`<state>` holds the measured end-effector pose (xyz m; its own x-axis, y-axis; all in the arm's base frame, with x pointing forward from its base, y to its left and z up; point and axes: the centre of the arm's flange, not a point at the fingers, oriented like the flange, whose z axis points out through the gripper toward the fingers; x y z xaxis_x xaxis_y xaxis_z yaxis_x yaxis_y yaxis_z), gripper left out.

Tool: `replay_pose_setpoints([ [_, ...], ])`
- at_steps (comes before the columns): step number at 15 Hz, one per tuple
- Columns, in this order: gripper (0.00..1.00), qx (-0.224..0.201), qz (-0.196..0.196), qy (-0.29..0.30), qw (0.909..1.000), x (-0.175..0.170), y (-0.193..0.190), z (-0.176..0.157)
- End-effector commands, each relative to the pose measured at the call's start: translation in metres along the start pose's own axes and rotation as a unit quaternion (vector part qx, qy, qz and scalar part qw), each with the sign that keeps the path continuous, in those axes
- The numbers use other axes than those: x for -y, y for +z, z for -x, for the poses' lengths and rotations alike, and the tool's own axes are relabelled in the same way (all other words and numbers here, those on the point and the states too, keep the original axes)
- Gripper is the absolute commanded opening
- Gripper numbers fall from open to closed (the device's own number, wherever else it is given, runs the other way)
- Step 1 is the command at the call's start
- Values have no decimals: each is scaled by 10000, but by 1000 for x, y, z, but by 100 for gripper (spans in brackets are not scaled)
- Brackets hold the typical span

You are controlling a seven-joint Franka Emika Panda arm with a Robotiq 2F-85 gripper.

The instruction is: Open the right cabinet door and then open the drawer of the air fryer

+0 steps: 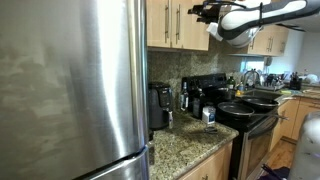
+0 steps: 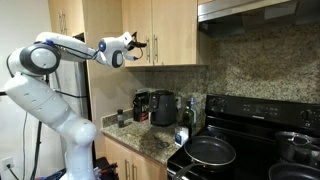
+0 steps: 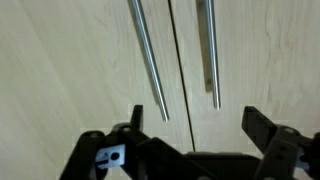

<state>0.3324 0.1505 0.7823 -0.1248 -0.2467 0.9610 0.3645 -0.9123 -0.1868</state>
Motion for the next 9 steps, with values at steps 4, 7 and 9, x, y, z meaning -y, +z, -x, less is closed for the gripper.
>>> replay_pose_setpoints([
  [4, 100, -5, 320, -306, 9990, 0, 4, -5],
  [7, 100, 261, 565, -451, 9970, -15, 72, 25],
  [9, 100, 408, 552, -265, 9973, -22, 112, 39],
])
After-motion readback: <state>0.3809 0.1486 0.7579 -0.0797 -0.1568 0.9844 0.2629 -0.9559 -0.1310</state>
